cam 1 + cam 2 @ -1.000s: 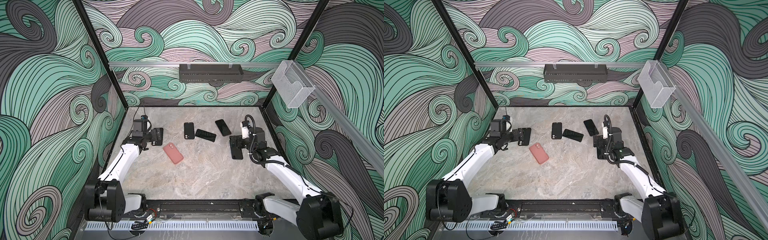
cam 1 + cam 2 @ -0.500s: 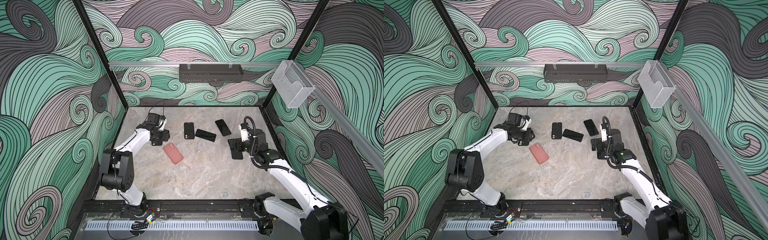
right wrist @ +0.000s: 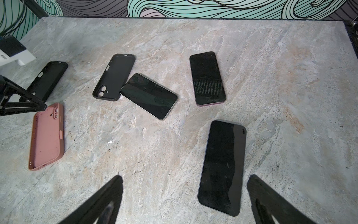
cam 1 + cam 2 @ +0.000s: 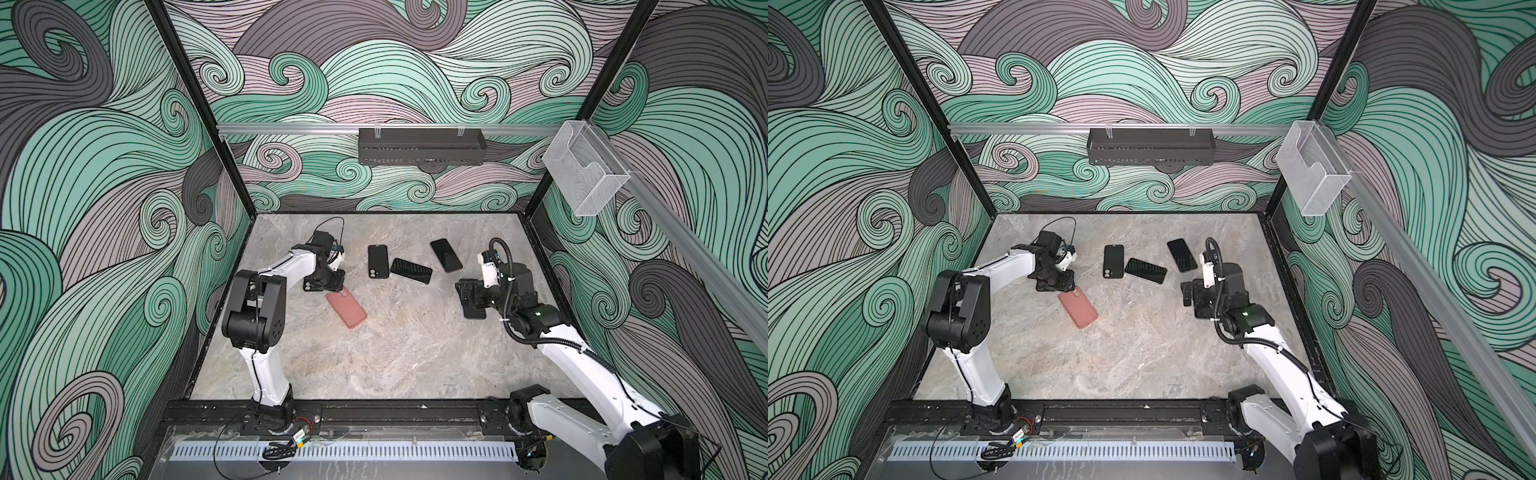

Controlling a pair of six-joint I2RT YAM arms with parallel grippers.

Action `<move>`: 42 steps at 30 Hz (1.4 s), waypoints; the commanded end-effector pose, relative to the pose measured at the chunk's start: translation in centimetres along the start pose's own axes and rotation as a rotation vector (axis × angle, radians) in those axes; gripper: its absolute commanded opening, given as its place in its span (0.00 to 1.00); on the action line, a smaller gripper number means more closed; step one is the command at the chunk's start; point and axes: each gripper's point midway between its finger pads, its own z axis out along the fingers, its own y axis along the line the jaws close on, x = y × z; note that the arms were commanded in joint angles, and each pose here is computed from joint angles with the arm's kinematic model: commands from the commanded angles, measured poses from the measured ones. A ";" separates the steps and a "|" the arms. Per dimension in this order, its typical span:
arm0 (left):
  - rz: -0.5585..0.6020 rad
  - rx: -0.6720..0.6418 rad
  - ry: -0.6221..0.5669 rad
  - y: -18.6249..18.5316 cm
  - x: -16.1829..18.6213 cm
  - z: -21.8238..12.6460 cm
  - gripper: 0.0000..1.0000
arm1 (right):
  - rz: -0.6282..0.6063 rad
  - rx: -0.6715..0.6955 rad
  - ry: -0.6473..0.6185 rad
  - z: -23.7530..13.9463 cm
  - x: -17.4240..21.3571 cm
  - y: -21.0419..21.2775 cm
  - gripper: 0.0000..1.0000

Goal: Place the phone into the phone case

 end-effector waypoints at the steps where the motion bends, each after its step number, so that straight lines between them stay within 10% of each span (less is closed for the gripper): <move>1: 0.016 -0.006 0.021 -0.2 0.0 0.0 0.32 | 0.014 -0.009 0.005 -0.2 0.4 0.2 0.99; 42: 0.021 -0.115 -0.018 1.5 -1.1 -0.9 0.46 | 0.011 -0.009 -0.012 -0.5 0.5 0.2 0.99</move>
